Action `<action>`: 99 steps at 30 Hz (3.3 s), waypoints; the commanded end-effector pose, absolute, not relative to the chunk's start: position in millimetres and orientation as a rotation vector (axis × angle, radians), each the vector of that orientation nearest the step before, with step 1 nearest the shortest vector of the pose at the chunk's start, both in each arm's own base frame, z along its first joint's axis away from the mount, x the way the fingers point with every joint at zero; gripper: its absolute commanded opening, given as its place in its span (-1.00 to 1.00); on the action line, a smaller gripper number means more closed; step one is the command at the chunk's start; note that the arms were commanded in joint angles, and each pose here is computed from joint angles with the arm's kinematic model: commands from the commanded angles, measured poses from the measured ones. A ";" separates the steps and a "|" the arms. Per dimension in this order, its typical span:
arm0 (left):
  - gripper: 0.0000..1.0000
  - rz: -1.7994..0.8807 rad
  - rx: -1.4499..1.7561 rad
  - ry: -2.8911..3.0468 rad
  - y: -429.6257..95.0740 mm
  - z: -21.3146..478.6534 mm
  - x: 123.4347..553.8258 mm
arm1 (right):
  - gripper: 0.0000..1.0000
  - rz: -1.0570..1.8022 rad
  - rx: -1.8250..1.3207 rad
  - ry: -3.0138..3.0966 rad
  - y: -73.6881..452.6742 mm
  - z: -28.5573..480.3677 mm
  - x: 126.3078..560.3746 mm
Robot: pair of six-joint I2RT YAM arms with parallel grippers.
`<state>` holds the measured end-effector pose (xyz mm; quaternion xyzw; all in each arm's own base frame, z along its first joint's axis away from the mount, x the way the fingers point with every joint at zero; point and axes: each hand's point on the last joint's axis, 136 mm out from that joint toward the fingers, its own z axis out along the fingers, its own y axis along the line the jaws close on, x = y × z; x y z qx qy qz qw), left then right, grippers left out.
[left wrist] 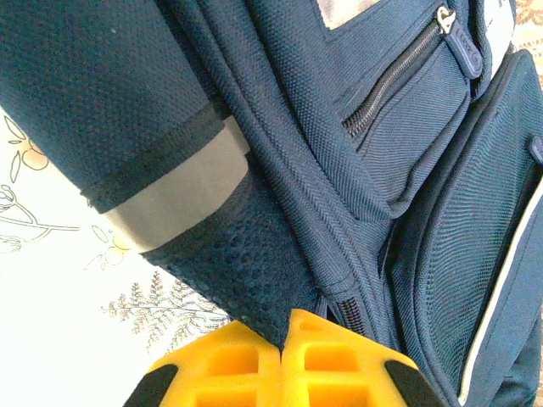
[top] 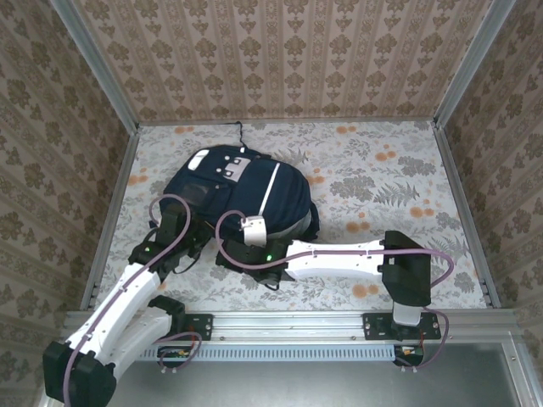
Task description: Pack the student bag
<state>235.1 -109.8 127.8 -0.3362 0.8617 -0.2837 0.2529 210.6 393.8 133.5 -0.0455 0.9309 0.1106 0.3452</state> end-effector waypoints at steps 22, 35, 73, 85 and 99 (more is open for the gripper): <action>-1.00 -0.926 -0.894 2.240 -123.0 176.8 250.6 | -0.21 0.204 -0.023 2.388 432.6 113.8 265.2; -1.00 -0.905 -0.897 2.235 -119.7 175.7 252.5 | -0.80 0.162 -0.012 2.406 410.7 110.7 264.4; -1.00 -0.328 -1.058 2.306 -10.1 108.8 230.6 | -1.00 0.013 0.031 2.496 203.1 102.9 232.3; -1.00 -0.356 -1.105 2.279 23.3 99.4 270.4 | -1.00 0.382 -0.315 2.561 243.0 121.4 232.6; 0.08 -0.458 -1.093 2.470 -36.2 125.3 192.1 | -1.00 0.636 -0.506 2.591 314.7 121.7 218.8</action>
